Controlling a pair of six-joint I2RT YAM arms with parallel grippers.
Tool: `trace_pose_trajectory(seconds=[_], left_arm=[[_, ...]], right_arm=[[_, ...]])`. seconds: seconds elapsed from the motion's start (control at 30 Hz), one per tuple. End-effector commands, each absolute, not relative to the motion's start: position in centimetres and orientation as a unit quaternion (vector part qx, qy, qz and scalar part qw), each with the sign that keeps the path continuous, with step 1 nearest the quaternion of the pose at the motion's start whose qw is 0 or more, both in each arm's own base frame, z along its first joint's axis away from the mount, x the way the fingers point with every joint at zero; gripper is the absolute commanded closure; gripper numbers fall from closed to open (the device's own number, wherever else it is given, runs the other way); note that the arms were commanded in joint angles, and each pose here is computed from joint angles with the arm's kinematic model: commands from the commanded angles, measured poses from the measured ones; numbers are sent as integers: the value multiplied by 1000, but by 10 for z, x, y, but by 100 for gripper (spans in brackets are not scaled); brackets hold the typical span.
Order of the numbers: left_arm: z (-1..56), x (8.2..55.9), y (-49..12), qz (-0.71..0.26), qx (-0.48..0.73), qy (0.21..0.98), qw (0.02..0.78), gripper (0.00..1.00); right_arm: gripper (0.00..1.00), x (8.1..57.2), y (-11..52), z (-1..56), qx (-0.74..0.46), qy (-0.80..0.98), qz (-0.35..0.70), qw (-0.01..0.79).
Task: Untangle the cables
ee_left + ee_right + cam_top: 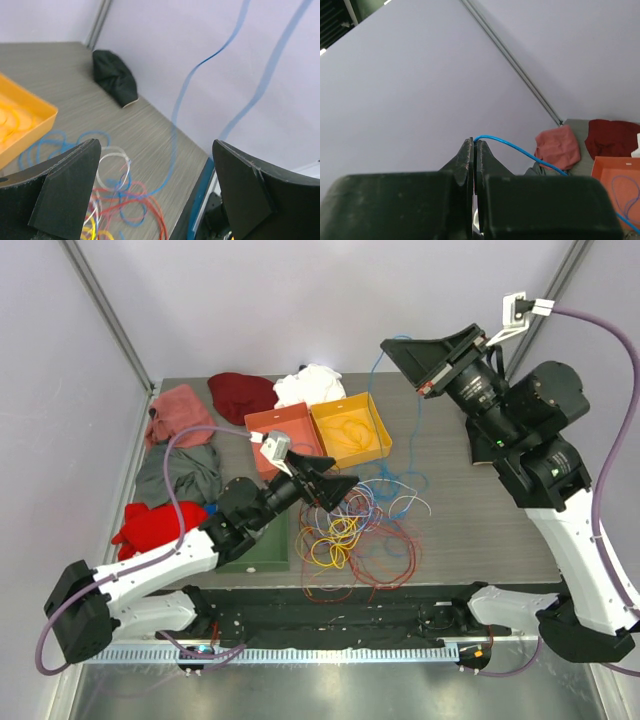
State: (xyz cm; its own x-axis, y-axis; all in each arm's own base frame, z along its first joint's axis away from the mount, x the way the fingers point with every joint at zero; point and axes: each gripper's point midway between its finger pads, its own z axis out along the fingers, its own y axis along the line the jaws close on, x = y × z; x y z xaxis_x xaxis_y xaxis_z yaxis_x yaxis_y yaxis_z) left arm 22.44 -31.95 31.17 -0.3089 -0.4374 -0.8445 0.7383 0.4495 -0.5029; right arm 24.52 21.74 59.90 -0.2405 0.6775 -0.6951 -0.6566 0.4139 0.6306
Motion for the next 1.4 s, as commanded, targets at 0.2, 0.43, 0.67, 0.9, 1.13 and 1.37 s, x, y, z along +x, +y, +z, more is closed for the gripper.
trace_pose_trajectory(seconds=[0.2,0.43,0.67,0.9,1.13,1.37], left_arm=[[373,203,-341,-595,164,505,603,0],[351,196,-364,-589,198,515,590,0],[312,221,-395,-560,204,558,578,0],[302,226,-437,-578,217,561,551,0],[284,250,-465,-564,211,577,551,0],[269,267,-479,-543,207,600,549,15]], right_arm=[[99,236,212,570,16,586,536,607],[99,239,224,546,18,597,560,574],[99,228,231,550,1,592,582,558],[99,223,234,545,-8,597,586,548],[99,217,238,539,-14,598,599,532],[99,209,232,534,-15,600,594,535]])
